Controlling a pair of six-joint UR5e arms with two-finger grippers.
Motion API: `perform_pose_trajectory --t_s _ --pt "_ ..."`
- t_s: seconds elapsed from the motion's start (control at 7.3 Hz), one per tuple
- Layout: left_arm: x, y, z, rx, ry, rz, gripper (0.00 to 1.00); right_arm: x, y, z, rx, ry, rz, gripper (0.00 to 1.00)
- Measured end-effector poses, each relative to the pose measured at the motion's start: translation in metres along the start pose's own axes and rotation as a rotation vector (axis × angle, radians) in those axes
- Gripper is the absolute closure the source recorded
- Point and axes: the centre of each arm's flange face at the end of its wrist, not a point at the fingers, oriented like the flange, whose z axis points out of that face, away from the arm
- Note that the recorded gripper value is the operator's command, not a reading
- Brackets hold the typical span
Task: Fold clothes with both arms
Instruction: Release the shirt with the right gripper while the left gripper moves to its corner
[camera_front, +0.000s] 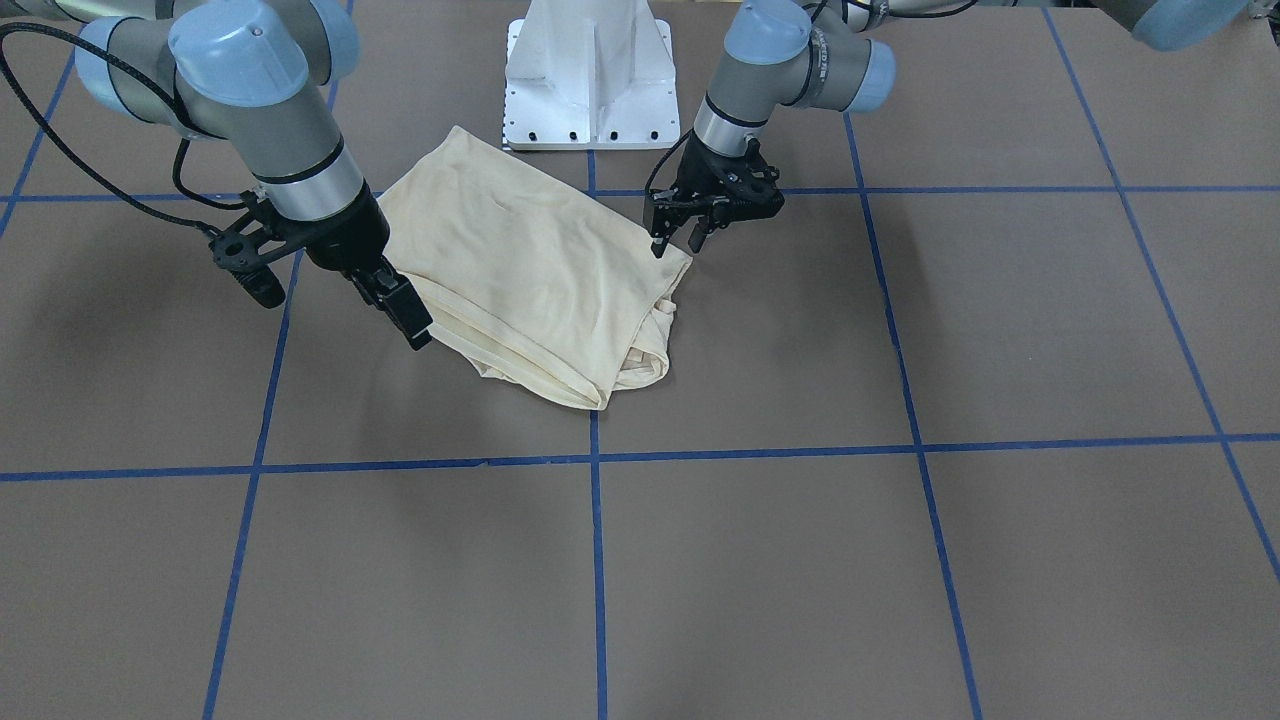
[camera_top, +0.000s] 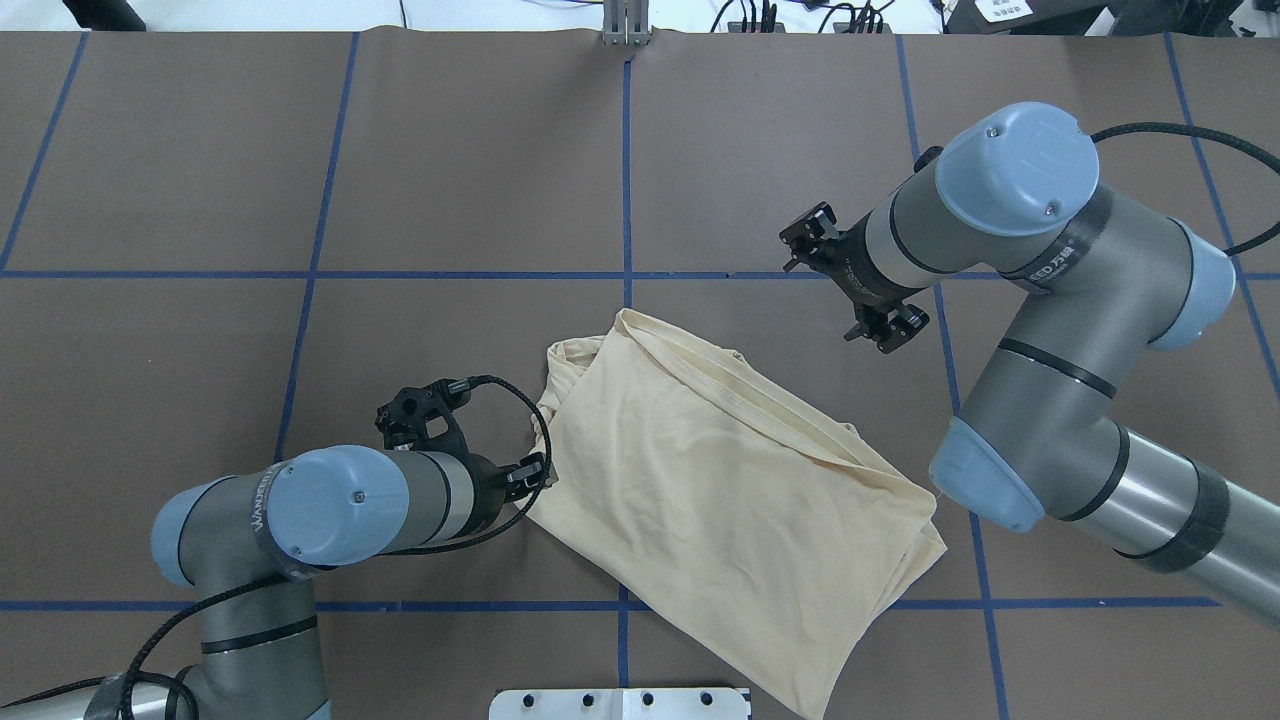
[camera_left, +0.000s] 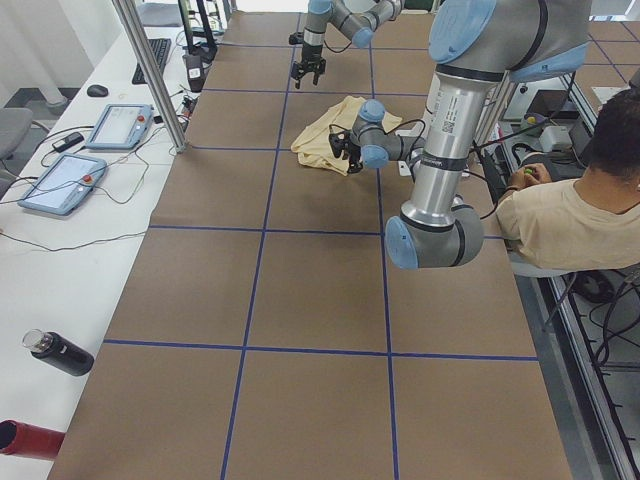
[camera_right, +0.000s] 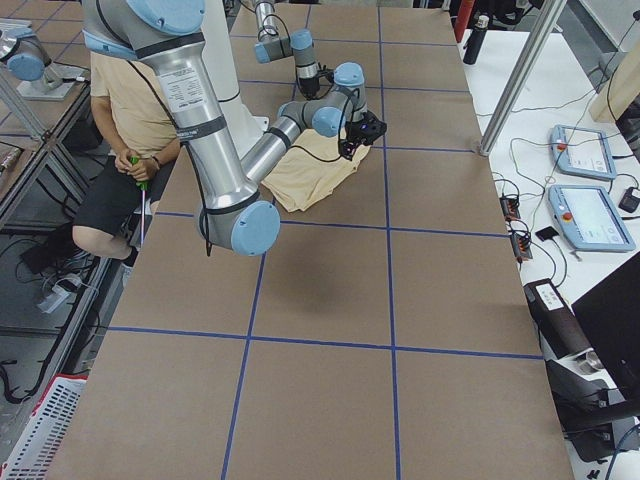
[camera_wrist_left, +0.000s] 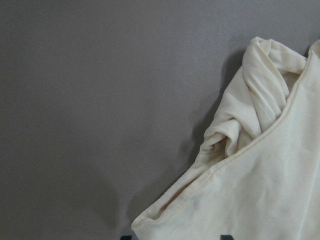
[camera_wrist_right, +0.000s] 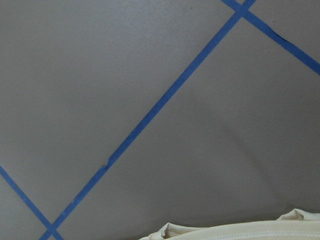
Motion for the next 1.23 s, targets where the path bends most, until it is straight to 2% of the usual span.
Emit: perform_pose_trajectory --t_s 1.23 --pt "-0.0058 -0.0031 0.0096 0.002 -0.020 -0.007 0.45 0.0011 -0.0026 0.0094 0.006 0.016 0.004 0.00"
